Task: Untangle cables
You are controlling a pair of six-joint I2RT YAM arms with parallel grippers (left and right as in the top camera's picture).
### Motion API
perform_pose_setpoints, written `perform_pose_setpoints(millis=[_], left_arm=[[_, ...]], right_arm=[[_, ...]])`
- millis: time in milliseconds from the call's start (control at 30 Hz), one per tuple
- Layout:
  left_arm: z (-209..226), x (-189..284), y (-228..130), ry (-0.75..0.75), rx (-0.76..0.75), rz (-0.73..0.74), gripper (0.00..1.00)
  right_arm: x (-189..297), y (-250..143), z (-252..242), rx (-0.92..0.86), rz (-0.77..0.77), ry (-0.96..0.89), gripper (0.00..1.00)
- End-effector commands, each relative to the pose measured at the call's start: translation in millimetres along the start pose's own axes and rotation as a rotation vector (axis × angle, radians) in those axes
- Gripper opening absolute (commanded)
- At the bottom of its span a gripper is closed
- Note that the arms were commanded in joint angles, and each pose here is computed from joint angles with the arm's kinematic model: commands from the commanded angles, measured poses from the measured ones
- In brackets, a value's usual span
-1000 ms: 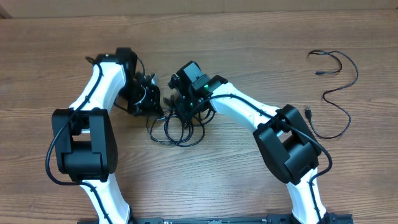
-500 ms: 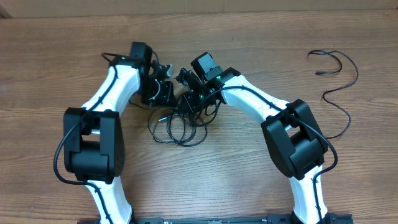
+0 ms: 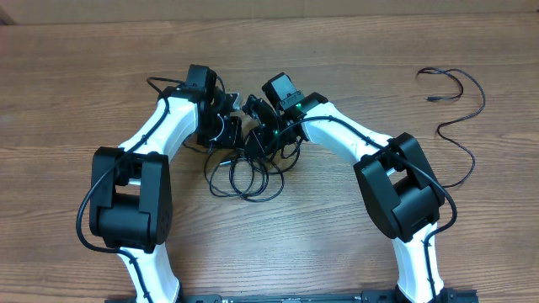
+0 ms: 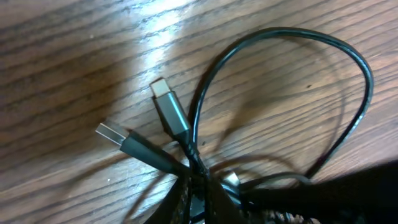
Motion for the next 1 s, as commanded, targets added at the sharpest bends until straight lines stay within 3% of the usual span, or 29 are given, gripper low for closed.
perform_pose_setpoints(millis=[0, 267, 500, 700, 967], left_arm=[[11, -11, -13, 0.063, 0.027, 0.035, 0.1], [14, -10, -26, 0.075, 0.047, 0.088, 0.11], [13, -9, -33, 0.069, 0.06, 0.121, 0.24], [13, -9, -35, 0.066, 0.064, 0.129, 0.3], [15, -9, -35, 0.079, 0.062, 0.128, 0.29]], right_arm=[[10, 16, 26, 0.065, -0.057, 0.125, 0.04], [22, 17, 14, 0.032, -0.079, 0.153, 0.04], [15, 4, -2, 0.012, -0.03, 0.042, 0.04], [9, -6, 8, 0.007, 0.016, 0.051, 0.18], [1, -21, 17, 0.0, 0.089, 0.026, 0.18]])
Point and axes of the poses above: each gripper's point midway between its finger pads, its own x axis back along the fingers, its own z axis along the line the jaws close on, y = z × x, the point moved 1 cm from there along x, back along the fingers, and after that the axes turned 10 degrees about x, right-handed, at the moved point
